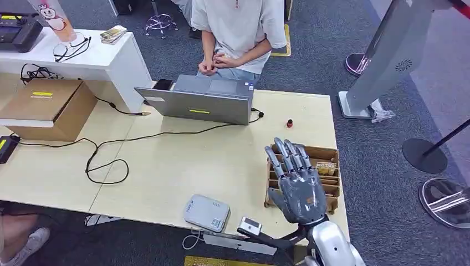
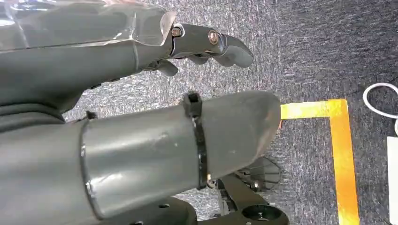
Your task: Pass the card to the sensor for recognition and then transmit it.
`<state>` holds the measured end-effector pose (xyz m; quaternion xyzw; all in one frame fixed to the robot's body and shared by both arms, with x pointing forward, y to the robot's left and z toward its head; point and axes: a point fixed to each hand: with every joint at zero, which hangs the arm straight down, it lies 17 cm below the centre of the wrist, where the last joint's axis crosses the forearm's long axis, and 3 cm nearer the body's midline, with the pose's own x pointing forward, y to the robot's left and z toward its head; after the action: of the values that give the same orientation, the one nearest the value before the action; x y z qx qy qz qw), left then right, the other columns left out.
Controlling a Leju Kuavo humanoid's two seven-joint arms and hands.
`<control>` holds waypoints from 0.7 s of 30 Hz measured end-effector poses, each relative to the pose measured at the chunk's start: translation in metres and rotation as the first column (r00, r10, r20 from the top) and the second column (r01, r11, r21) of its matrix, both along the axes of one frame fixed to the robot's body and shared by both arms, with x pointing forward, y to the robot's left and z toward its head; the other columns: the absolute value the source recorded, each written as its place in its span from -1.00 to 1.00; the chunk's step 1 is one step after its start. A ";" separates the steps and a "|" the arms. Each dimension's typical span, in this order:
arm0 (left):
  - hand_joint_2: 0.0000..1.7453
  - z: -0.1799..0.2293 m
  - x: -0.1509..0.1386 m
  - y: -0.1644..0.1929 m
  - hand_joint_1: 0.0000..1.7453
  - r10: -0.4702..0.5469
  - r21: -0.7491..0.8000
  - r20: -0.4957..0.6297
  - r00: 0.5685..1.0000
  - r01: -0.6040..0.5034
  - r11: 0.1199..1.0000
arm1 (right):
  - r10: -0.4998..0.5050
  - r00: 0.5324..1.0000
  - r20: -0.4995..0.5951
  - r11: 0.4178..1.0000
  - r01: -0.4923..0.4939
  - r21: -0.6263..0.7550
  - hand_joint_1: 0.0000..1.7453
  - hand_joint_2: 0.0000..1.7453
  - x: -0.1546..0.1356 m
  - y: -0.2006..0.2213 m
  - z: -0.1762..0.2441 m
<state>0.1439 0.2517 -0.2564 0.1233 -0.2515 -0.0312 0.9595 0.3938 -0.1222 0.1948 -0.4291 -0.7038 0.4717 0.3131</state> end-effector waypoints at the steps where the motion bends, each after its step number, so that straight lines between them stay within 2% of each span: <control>1: -1.00 0.000 0.000 0.000 -1.00 0.000 -0.001 0.000 1.000 0.000 1.000 | 0.000 1.000 -0.009 1.000 0.000 -0.004 -1.00 1.00 0.001 0.000 -0.002; 10: -1.00 0.000 0.000 -0.001 -1.00 -0.004 -0.008 -0.001 1.000 0.004 1.000 | -0.034 0.994 -0.107 0.999 0.030 -0.039 -1.00 1.00 0.010 -0.004 -0.020; 21: -1.00 -0.001 -0.001 -0.002 -1.00 -0.010 -0.011 -0.006 1.000 0.010 1.000 | -0.054 0.989 -0.136 0.998 0.049 -0.045 -1.00 1.00 0.023 -0.008 -0.023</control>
<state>0.1433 0.2495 -0.2571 0.1165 -0.2495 -0.0349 0.9607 0.4168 -0.1304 0.1717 -0.4201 -0.6592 0.5065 0.3639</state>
